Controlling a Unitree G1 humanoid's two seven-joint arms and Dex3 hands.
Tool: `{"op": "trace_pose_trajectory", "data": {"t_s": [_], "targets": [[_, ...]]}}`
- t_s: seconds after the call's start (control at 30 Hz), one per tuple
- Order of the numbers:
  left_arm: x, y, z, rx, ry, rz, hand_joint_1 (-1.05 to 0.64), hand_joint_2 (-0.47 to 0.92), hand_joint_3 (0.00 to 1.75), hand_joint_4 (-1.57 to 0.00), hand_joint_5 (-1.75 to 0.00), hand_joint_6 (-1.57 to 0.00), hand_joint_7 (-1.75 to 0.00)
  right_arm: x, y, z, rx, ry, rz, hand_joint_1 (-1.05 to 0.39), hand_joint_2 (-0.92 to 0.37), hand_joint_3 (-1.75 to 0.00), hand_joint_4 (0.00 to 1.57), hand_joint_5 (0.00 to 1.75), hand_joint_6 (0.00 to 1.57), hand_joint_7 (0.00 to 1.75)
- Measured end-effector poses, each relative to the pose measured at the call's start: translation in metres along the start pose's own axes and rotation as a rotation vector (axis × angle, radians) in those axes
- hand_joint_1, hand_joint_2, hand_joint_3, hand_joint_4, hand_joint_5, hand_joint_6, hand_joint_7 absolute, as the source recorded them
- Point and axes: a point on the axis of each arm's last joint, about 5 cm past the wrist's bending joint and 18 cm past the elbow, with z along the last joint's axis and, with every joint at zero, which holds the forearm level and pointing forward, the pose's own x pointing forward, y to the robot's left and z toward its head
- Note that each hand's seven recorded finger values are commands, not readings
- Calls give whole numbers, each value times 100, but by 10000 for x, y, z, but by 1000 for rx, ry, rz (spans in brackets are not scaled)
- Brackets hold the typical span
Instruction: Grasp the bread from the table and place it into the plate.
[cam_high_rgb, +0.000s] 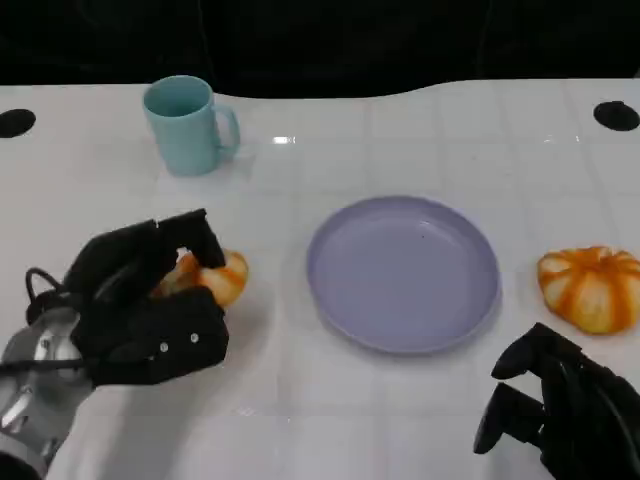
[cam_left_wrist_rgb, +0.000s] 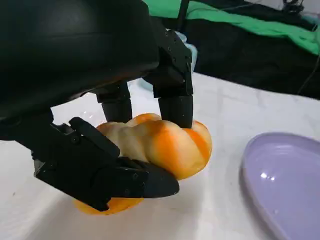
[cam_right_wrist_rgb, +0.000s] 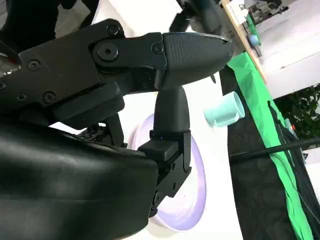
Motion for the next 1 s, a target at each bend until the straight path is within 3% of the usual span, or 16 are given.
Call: {"op": "trace_pose_trajectory", "data": {"t_s": [0.23, 0.47, 0.63, 0.93, 1.0], "targets": [[145, 101, 172, -8, -83, 16, -19, 48, 118, -86, -175, -74, -175, 5, -6, -8, 1, 3, -2, -52, -92, -44, 62, 175, 42, 166], [239, 22, 349, -10, -152, 22, -14, 49, 116, -83, -175, -69, -175, -1, -10, -9, 6, 2, -4, -51, -92, -44, 62, 175, 43, 165], [323, -55, 504, -6, -237, 29, -15, 47, 124, -85, -175, -71, -175, -2, -13, -9, 5, 2, 0, -51, -92, -44, 62, 175, 43, 165], [362, -56, 530, 7, -258, 38, -17, 45, 126, -89, -175, -72, -175, -5, -17, -9, 5, 2, -1, -51, -92, -44, 62, 175, 43, 165], [420, -106, 584, 18, -269, 28, -17, 45, 127, -91, -175, -72, -175, -8, -21, -9, 4, 2, -3, -51, -92, -44, 62, 175, 43, 165]]}}
